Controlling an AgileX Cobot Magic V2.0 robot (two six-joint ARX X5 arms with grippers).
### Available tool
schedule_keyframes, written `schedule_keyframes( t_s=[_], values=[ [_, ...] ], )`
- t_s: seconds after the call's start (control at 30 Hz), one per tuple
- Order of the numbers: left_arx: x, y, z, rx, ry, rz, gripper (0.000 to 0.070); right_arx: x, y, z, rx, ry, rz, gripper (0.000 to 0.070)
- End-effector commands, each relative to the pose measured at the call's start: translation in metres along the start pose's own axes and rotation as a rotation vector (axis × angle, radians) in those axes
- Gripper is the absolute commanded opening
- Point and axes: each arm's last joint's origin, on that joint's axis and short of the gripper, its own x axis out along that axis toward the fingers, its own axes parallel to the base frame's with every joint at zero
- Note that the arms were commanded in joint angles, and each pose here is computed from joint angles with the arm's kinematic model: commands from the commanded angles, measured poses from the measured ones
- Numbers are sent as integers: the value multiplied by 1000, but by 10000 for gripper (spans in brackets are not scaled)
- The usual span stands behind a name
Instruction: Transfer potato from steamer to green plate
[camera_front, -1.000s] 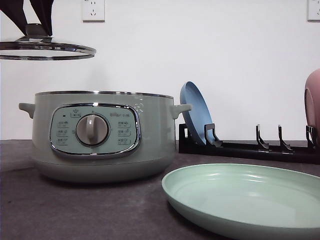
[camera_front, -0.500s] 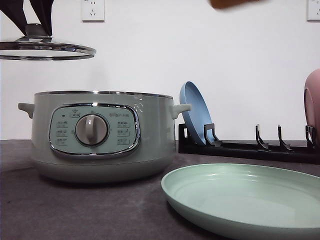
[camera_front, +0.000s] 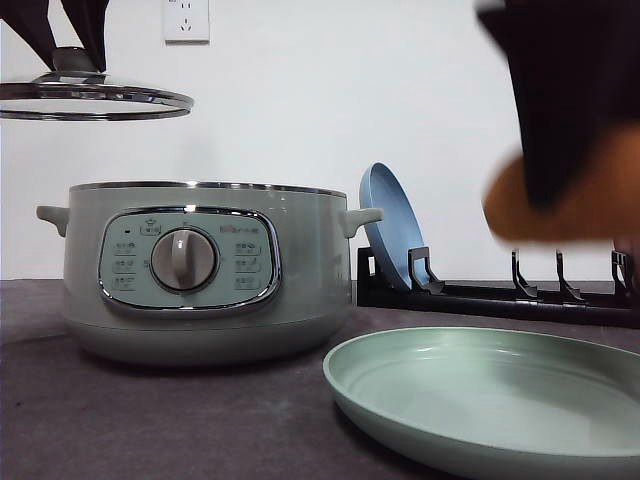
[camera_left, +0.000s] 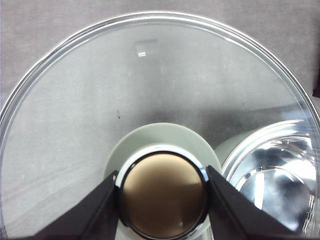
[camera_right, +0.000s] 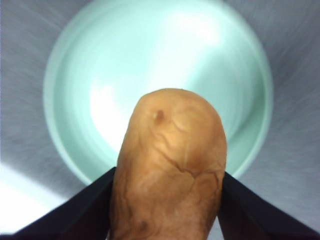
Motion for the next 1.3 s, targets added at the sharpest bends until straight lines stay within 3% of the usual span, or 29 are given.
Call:
schedule_keyframes(
  t_s=[0.0, 0.2, 0.5, 1.27],
  values=[
    [-12, -1, 9, 0, -81, 0, 0, 10, -1, 1, 27, -19, 31, 263],
    [-12, -1, 9, 0, -80, 0, 0, 35, -13, -2, 70, -65, 57, 263],
    [-12, -1, 9, 0, -82, 0, 0, 39, -18, 7, 80, -148, 139, 263],
    [-11, -1, 10, 0, -86, 0, 0, 76, -20, 17, 39, -52, 151, 264]
  ],
)
